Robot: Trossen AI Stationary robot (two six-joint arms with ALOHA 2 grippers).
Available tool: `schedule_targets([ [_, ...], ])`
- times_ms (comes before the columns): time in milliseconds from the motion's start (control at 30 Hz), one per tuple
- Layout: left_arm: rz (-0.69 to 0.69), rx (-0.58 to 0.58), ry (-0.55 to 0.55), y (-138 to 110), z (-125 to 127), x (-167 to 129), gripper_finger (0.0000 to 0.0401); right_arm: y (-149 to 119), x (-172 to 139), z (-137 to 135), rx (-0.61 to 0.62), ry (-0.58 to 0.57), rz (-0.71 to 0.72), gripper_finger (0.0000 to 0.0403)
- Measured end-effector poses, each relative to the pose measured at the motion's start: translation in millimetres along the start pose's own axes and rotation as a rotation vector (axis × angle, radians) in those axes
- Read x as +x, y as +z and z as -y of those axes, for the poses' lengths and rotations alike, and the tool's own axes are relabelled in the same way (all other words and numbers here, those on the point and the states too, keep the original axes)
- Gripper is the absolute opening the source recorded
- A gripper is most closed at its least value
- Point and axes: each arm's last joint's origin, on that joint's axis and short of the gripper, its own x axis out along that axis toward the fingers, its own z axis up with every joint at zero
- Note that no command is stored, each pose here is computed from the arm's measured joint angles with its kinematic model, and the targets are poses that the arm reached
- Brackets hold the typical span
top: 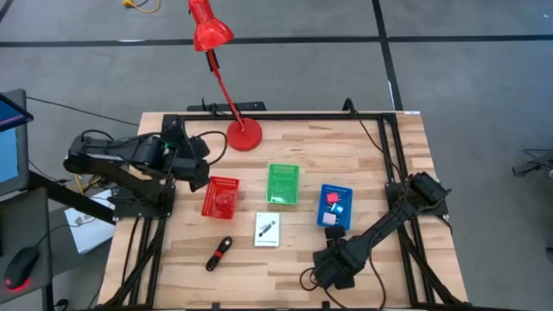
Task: Pick and place items into bin
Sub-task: Put the purple charger cable into the green bin
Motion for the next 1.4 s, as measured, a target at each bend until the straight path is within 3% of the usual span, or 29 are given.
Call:
schedule_targets([
  [667,-0.035,-0.009,-0.045,-1.9,5.1,4.7,0.0242,1.6,-2.6,22.0,0.021,-0.087,-0.031,0.0175],
  [933,-0.040,-0.011,-0.058,-1.8,5.6,4.7,0.0242,1.2,17.7,27.9,0.175,-0.053,-0.014,0.0175],
  [1067,-0.038,-0.012,-0.057,-1.6,5.6,4.6,0.0242,4.0,18.1,32.5,0.179,-0.037,-0.013,0.0173],
  [1200,-0.022,-0.026,-0.069,0.2,6.8,4.6,0.0242,8.3,19.0,36.5,0.159,0.004,-0.007,0.0143],
  [1400,0.001,-0.041,-0.087,2.5,8.9,4.1,0.0242,16.9,18.0,44.5,0.196,-0.004,0.039,0.0041],
])
